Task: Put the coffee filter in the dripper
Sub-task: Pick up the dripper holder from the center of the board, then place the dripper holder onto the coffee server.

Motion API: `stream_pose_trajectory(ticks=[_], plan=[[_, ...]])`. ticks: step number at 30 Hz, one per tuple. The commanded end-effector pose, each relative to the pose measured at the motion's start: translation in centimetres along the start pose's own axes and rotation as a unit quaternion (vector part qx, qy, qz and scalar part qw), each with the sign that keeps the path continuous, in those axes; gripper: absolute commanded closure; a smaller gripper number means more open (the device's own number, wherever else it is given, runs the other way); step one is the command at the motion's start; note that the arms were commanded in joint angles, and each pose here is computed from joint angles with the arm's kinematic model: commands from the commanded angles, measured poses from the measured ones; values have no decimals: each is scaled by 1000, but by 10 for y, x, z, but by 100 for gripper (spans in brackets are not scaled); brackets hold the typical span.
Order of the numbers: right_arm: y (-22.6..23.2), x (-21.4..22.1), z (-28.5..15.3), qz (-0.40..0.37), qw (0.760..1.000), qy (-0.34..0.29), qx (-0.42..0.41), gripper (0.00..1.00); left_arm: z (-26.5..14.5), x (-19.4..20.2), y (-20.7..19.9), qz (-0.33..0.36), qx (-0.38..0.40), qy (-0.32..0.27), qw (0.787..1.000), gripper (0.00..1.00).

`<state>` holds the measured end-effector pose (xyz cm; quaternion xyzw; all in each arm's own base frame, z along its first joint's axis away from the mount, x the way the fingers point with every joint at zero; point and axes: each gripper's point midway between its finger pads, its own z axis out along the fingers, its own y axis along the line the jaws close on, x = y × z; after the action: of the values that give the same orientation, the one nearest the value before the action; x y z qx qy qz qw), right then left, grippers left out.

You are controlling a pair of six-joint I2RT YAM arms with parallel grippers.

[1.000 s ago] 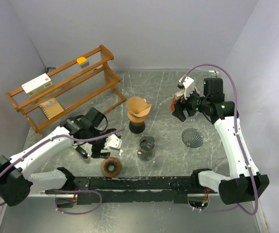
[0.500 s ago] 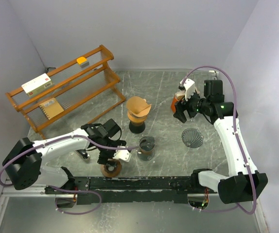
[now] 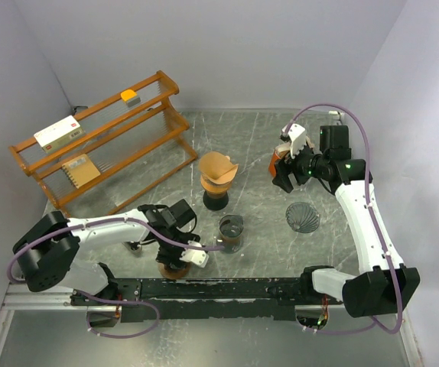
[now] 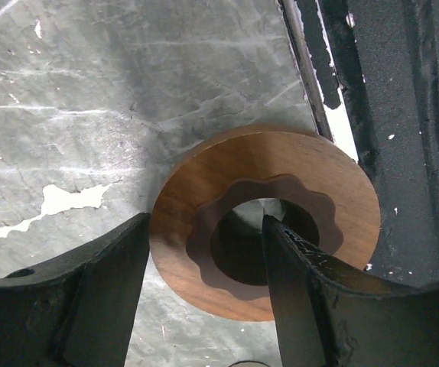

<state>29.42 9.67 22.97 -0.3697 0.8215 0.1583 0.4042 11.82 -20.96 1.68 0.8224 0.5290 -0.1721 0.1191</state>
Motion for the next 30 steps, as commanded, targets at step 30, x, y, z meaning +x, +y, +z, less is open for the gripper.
stream_pose_trajectory(ticks=[30], plan=[[-14,2,-5,17,1000,-11,9,20,-141,-167,100,59,-94,-147,983,66]])
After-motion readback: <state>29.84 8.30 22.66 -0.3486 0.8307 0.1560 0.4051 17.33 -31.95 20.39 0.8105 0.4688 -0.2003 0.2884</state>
